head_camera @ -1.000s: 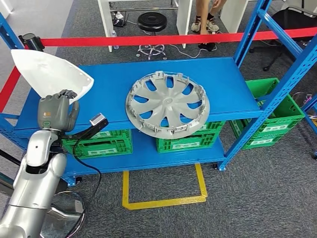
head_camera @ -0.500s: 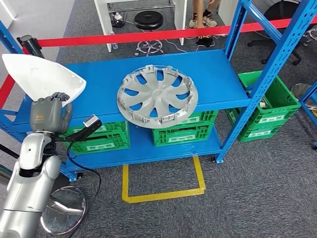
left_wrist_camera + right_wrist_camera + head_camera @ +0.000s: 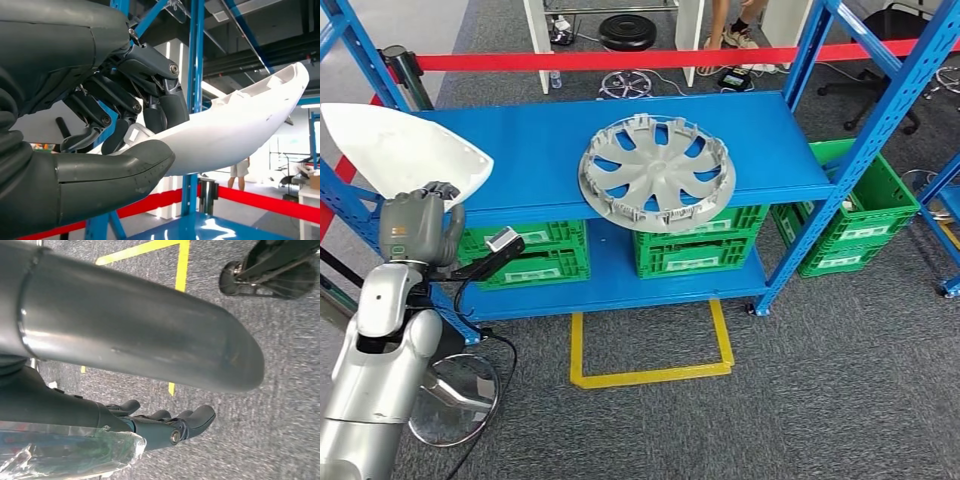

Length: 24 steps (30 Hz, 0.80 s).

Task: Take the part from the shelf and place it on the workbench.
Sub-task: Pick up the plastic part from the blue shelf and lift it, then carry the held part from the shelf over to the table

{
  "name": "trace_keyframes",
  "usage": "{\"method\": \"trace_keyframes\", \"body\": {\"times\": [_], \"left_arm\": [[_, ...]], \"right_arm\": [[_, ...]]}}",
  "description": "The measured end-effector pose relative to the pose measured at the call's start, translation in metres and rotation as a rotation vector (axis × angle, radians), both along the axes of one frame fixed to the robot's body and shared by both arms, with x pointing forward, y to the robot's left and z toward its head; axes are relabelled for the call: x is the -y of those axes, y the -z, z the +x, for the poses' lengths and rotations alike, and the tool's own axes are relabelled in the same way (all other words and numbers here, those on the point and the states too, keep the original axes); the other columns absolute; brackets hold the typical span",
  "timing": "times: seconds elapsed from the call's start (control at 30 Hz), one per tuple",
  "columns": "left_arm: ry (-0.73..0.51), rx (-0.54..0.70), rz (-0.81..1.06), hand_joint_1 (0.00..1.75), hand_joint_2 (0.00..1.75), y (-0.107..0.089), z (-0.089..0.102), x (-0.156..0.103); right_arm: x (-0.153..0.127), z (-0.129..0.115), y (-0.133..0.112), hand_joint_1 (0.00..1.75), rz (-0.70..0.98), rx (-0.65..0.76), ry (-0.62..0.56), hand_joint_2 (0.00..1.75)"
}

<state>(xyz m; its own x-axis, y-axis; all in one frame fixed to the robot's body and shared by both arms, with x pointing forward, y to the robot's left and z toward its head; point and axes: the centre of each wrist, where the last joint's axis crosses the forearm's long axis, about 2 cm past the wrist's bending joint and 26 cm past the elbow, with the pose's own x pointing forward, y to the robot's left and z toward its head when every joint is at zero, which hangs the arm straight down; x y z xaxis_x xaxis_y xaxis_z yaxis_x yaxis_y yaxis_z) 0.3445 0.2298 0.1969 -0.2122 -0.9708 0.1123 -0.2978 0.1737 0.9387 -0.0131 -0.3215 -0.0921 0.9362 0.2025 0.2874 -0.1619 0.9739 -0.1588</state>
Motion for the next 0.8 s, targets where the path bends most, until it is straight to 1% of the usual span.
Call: {"method": "trace_keyframes", "body": {"times": [0.33, 0.8], "left_arm": [[-0.002, 0.005, 0.001, 1.75, 1.75, -0.002, 0.0003, -0.0012], [-0.018, -0.017, 0.004, 1.75, 1.75, -0.0012, 0.0004, -0.0065]], "right_arm": [[0.0014, 0.0048, -0.001, 0.0, -0.009, 0.007, 0.001, 0.0], [-0.0039, 0.0026, -0.0012, 0.0, -0.003, -0.003, 0.003, 0.0]]}}
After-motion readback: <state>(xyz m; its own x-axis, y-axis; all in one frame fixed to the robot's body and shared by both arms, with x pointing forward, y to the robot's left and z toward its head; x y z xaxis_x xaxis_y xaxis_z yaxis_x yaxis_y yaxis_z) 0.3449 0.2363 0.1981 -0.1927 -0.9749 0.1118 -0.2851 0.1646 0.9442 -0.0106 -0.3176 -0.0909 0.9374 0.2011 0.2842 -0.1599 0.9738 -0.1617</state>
